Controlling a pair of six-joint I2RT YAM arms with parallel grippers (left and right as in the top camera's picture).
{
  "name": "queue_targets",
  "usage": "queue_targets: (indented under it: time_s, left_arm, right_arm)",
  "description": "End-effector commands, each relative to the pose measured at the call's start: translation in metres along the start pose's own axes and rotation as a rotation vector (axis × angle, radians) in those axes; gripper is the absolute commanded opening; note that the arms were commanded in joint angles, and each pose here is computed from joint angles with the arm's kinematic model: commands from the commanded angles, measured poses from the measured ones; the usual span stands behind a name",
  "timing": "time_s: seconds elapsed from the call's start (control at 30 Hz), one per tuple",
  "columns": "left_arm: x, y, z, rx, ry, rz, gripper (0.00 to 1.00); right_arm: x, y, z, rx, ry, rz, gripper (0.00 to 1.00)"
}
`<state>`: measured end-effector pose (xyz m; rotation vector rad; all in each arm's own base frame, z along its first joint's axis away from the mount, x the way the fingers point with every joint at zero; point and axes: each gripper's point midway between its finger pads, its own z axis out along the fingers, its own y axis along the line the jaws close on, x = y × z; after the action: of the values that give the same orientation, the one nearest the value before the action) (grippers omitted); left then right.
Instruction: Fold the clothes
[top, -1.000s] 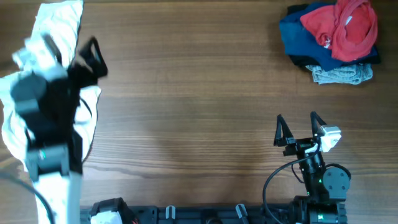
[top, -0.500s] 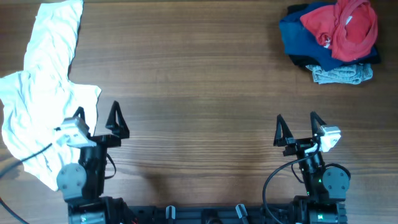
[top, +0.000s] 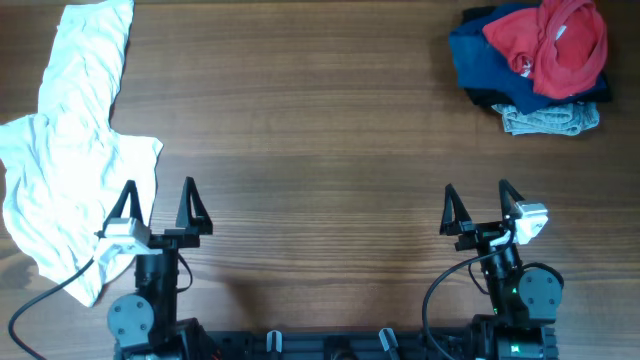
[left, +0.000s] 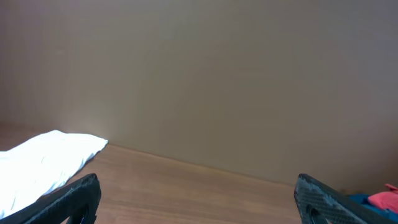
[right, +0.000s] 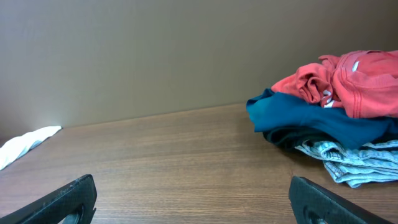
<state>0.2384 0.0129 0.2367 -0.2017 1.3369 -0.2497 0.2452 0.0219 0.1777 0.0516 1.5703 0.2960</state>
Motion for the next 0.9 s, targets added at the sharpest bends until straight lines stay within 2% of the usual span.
queue_targets:
  time_s: [0.0, 0.13, 0.37, 0.87]
  left_arm:
    - [0.007, 0.004, 0.000, -0.010, 0.001, -0.003, 1.00]
    - [0.018, 0.009, -0.001, -0.036, 0.043, -0.011, 1.00]
    - [0.074, 0.027, -0.011, -0.131, 0.268, -0.044, 1.00]
    - [0.074, 0.028, -0.011, -0.133, 0.266, -0.043, 1.00]
  right_arm:
    - [-0.001, 0.002, 0.000, -0.014, -0.008, -0.014, 1.00]
    - [-0.001, 0.002, -0.001, -0.014, -0.009, -0.014, 1.00]
    - [-0.001, 0.002, 0.000, -0.014, -0.008, -0.014, 1.00]
    - [-0.001, 0.002, 0.000, -0.014, -0.008, -0.014, 1.00]
